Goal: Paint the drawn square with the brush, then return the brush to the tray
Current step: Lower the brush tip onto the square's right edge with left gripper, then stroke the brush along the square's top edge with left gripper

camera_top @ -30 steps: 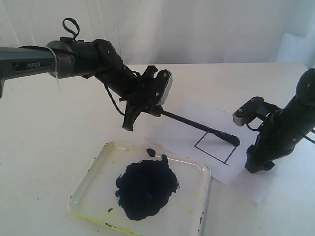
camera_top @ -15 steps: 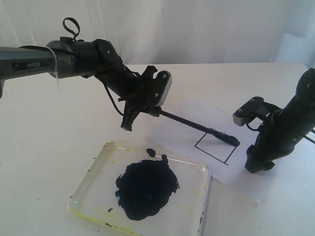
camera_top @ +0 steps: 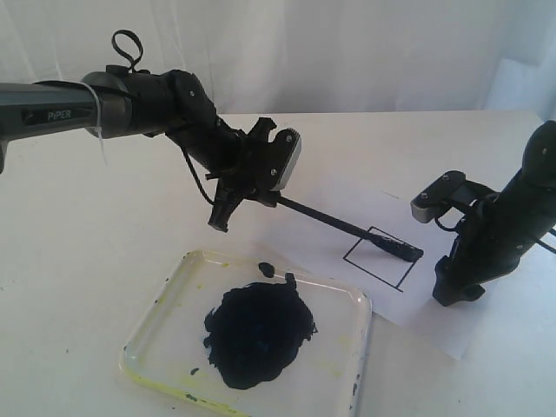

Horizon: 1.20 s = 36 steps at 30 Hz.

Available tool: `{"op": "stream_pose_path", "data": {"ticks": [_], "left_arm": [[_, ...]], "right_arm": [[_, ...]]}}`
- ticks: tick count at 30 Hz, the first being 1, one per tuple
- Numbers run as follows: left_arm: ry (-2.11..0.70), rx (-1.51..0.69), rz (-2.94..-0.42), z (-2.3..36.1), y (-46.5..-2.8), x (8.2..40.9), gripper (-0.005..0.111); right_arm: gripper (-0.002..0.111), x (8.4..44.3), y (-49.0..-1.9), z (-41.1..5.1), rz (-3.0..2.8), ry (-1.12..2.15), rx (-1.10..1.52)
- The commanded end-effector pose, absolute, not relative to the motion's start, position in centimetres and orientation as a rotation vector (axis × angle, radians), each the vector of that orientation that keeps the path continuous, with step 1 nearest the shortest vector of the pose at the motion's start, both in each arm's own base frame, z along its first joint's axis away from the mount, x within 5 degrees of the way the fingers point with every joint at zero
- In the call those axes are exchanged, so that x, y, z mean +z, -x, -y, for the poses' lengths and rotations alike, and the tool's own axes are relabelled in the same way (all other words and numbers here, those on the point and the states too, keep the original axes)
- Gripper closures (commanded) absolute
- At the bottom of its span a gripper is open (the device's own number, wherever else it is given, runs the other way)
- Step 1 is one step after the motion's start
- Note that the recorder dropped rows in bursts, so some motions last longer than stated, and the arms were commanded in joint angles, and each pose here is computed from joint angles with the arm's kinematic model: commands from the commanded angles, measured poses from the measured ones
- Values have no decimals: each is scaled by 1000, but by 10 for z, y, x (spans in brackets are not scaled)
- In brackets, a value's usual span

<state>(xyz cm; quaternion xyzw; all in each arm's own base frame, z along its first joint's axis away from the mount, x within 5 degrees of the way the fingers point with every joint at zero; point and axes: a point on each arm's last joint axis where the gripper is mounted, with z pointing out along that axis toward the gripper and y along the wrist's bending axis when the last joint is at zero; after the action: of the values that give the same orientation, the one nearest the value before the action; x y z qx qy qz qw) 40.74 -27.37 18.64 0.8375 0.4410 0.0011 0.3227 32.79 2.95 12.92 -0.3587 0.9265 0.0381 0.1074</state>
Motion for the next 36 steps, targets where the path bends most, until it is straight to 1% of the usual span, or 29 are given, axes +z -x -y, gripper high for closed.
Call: {"op": "stream_pose_path", "data": {"ticks": [1, 9, 26, 33, 36], "left_arm": [[-2163, -2, -1198, 272, -409, 189, 107], [-2195, 34, -1185, 270, -410, 188, 107], [-2172, 45, -1237, 261, -415, 187, 107], [-2214, 118, -1214, 257, -418, 186, 107], [-2182, 133, -1235, 257, -420, 187, 107]], "right_arm": [[41, 120, -327, -28, -2741, 1070, 105], [41, 120, -327, -28, -2741, 1070, 105], [41, 120, -327, -28, -2741, 1070, 105], [41, 120, -327, -28, -2741, 1070, 105], [41, 120, -327, -28, -2741, 1070, 105]]}}
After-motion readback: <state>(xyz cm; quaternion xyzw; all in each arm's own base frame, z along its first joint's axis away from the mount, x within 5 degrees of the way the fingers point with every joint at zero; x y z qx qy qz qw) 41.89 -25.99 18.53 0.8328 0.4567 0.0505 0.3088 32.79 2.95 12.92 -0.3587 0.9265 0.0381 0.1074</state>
